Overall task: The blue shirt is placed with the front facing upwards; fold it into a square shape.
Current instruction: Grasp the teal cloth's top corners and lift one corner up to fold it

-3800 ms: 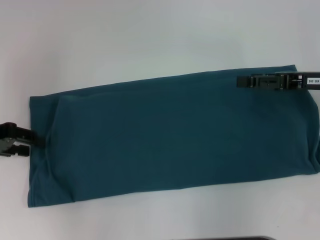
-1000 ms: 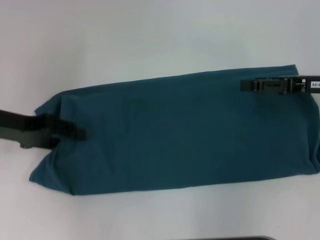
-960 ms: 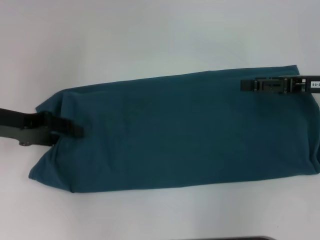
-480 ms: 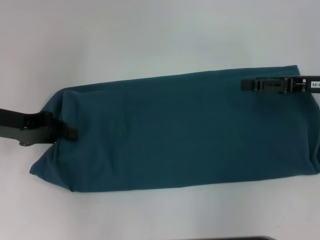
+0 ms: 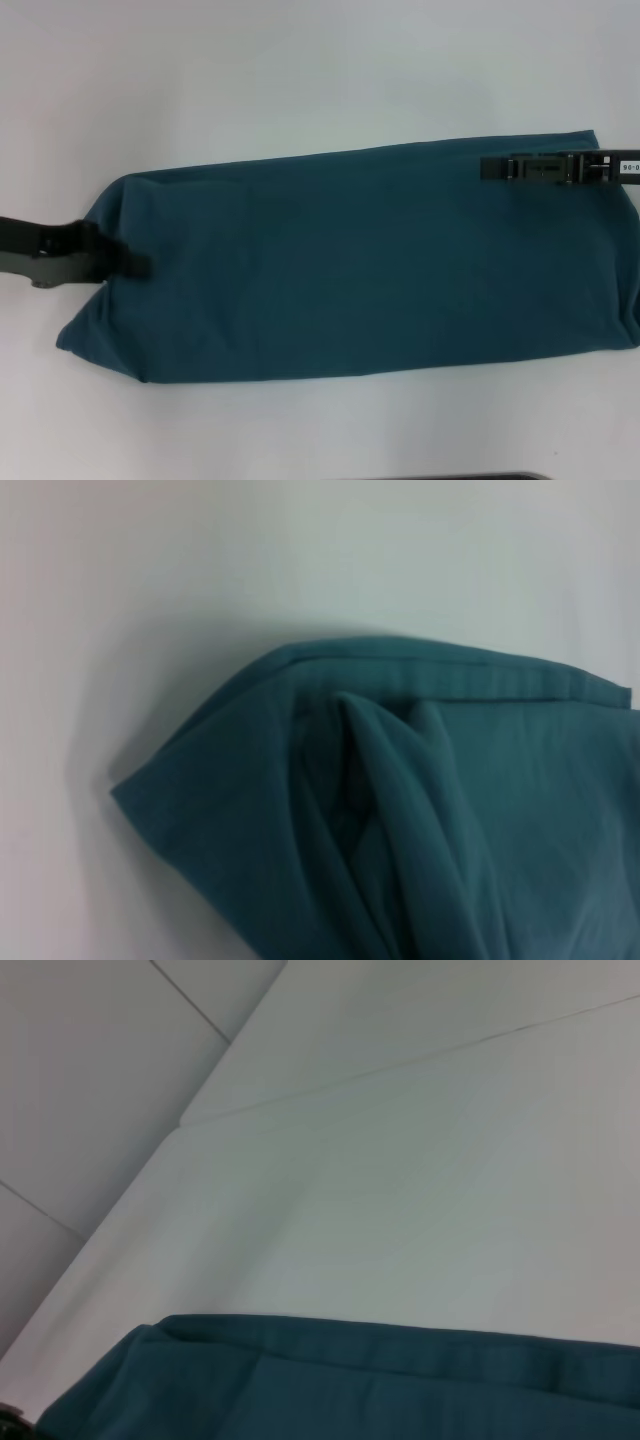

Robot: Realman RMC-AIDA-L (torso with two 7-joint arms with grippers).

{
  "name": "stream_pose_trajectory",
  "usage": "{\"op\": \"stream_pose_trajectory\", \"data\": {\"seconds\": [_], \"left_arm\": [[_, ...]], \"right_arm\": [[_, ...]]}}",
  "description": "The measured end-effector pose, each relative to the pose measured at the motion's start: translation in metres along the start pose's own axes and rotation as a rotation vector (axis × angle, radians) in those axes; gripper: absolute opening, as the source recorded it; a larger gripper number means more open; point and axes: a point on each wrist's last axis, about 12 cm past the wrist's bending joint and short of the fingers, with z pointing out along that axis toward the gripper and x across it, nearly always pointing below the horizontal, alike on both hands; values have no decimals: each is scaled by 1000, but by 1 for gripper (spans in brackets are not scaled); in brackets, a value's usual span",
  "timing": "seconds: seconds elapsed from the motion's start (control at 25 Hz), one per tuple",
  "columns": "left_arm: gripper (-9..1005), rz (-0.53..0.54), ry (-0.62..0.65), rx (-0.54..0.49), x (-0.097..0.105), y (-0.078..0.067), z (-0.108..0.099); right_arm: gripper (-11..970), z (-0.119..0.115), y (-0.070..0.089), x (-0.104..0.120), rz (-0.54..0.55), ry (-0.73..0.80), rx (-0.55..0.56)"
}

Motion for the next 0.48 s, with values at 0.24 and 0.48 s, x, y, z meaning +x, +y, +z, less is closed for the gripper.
{"op": "stream_pose_trajectory", "data": {"seconds": [0.24, 0.48], "left_arm": [[88, -21, -54, -56, -3, 7, -28], [88, -78, -115, -117, -5, 20, -56]], "right_arm": [[894, -1, 0, 1, 6, -3, -1], [894, -2, -1, 2, 12, -6, 1]]}}
